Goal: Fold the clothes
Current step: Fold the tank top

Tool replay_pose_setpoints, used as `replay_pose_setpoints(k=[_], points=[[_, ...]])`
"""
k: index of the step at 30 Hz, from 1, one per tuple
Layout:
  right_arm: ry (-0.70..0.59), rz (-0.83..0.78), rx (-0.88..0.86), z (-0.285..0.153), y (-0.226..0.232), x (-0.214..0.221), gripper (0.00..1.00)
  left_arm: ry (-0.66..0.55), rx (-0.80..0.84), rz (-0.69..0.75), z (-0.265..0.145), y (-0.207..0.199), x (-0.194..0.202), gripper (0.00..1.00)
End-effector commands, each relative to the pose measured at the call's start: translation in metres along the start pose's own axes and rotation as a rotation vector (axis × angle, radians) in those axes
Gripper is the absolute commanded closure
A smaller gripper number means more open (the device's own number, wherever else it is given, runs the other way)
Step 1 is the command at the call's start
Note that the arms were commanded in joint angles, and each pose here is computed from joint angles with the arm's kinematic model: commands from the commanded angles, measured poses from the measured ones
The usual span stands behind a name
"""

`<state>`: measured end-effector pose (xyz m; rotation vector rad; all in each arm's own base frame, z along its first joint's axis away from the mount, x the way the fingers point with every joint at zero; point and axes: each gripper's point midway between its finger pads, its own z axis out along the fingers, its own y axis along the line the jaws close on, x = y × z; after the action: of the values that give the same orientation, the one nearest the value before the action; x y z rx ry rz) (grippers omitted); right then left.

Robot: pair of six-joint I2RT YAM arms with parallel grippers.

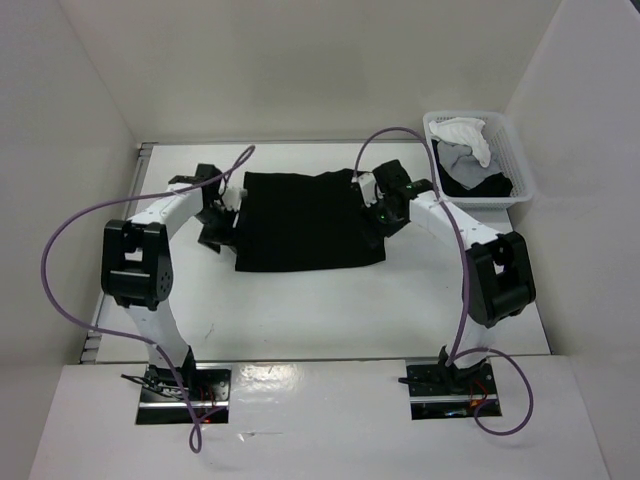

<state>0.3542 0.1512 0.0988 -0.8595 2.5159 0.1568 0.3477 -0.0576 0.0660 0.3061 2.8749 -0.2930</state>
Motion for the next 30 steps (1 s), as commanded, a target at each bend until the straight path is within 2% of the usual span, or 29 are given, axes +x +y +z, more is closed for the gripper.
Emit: replay_pose_setpoints(k=[1, 5, 17, 21, 30], points=[[-0.038, 0.041, 0.031, -0.001, -0.017, 0.000, 0.15, 0.087, 0.109, 0.017, 0.010, -0.016, 0.024, 0.30], [-0.040, 0.053, 0.028, -0.002, -0.020, 0.001, 0.15, 0.127, 0.115, 0.007, 0.021, -0.014, 0.030, 0.40], [-0.016, 0.055, 0.012, 0.007, -0.019, 0.002, 0.15, 0.200, 0.153, -0.017, 0.046, -0.015, 0.041, 0.41], [-0.001, 0.057, -0.002, 0.012, -0.016, 0.007, 0.15, 0.192, 0.151, -0.024, 0.050, -0.014, 0.039, 0.42], [0.017, 0.059, -0.007, 0.017, -0.016, 0.011, 0.15, 0.205, 0.184, -0.032, 0.051, -0.020, 0.041, 0.74]])
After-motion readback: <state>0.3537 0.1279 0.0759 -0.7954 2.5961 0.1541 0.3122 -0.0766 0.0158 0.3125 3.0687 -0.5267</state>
